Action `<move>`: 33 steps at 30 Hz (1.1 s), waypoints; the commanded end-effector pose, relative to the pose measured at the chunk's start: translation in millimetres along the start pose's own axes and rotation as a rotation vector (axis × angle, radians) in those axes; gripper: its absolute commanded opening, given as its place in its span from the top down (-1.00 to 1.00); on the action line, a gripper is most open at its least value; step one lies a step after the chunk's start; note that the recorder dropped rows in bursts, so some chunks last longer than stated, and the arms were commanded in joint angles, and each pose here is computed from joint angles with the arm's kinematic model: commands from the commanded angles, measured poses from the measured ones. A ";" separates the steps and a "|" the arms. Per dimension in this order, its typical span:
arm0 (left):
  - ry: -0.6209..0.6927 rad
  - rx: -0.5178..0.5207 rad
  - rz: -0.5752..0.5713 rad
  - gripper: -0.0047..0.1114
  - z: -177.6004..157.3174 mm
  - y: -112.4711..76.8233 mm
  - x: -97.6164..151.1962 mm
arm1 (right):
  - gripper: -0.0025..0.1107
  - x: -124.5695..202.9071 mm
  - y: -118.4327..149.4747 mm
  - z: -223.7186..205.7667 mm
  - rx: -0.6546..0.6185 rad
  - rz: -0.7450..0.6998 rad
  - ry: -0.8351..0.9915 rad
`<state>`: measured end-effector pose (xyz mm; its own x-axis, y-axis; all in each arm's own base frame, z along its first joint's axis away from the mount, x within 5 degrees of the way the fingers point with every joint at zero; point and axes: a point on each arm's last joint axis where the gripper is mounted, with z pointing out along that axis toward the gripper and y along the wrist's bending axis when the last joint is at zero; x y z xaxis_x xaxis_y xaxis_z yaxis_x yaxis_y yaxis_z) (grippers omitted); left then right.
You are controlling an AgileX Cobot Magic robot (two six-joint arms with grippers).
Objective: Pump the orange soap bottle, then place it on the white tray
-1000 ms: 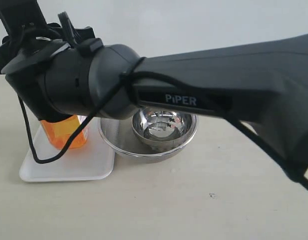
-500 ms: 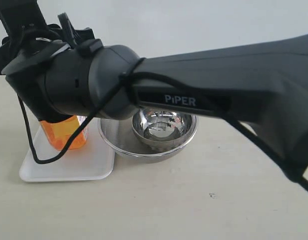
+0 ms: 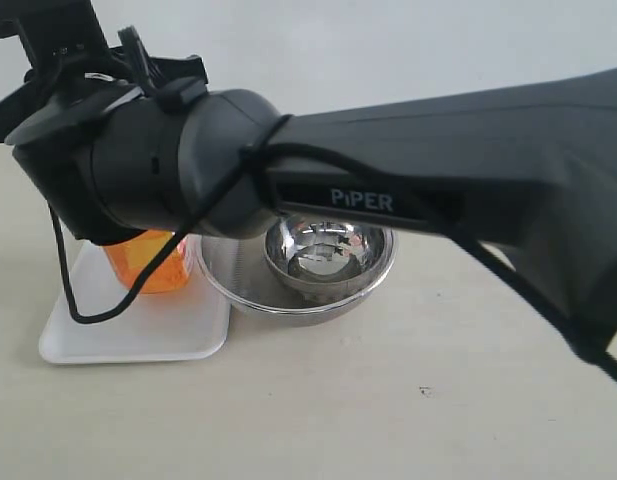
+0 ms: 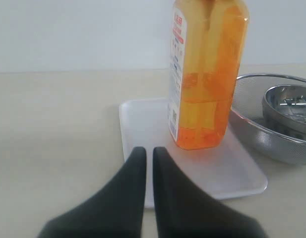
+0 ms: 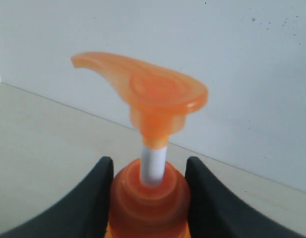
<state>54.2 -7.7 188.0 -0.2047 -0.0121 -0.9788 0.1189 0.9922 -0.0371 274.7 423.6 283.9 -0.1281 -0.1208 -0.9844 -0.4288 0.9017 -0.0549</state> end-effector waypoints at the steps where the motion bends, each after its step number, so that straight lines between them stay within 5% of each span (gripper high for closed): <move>1: 0.001 0.002 -0.005 0.84 0.1 -0.2 1.2 | 0.96 -19.9 -3.4 -5.9 -0.007 -0.016 -0.063; 33: 0.001 0.002 -0.005 0.84 0.1 -0.2 1.2 | 0.95 -1.9 3.0 1.9 -0.024 -0.048 -0.020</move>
<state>54.2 -7.7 188.0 -0.2047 -0.0121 -0.9788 0.1189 0.9922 -0.0371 275.6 431.1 264.0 -0.1586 -0.1553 -0.9751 -0.4588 0.8860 -0.0665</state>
